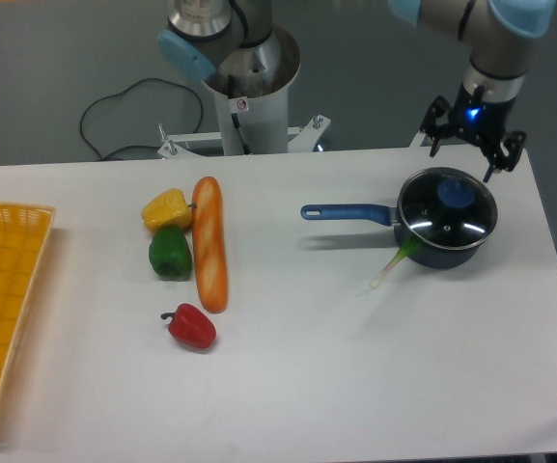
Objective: Close the pot lid
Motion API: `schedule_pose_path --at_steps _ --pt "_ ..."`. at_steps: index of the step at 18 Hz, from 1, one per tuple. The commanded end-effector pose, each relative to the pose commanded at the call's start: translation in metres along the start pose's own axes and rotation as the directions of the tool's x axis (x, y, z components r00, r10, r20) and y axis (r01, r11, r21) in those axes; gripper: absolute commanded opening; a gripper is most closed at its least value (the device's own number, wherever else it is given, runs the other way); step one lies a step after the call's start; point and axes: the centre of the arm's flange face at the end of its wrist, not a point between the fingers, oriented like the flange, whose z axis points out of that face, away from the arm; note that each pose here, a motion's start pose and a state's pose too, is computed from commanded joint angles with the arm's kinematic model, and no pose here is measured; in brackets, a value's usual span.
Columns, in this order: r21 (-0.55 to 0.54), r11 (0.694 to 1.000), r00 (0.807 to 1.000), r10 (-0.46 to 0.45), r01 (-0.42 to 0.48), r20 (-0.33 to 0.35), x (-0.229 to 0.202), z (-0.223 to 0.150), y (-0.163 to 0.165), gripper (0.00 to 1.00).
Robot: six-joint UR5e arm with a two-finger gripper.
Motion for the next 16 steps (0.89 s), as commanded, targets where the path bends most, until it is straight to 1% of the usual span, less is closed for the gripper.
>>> schedule_pose_path --at_steps 3,5,6,7,9,11,13,16 --pt "-0.003 1.0 1.0 -0.002 0.002 0.028 -0.008 -0.015 0.001 1.0" --pt "-0.007 1.0 1.0 -0.004 0.004 0.02 -0.015 -0.024 0.007 1.0" --pt "-0.02 1.0 1.0 0.018 -0.017 0.023 -0.02 -0.032 0.017 1.0" --pt "-0.038 0.997 0.998 0.066 -0.066 0.014 -0.023 -0.034 0.03 1.0" --pt "-0.056 0.985 0.986 0.166 -0.166 0.004 -0.028 -0.033 0.055 1.0" --pt "-0.055 0.979 0.98 0.197 -0.197 0.0 -0.041 -0.027 0.07 1.0" --pt "-0.058 0.982 0.984 0.179 -0.178 0.01 -0.051 -0.025 0.084 1.0" --pt "-0.068 0.985 0.988 0.157 -0.157 0.006 -0.052 -0.027 0.092 1.0"
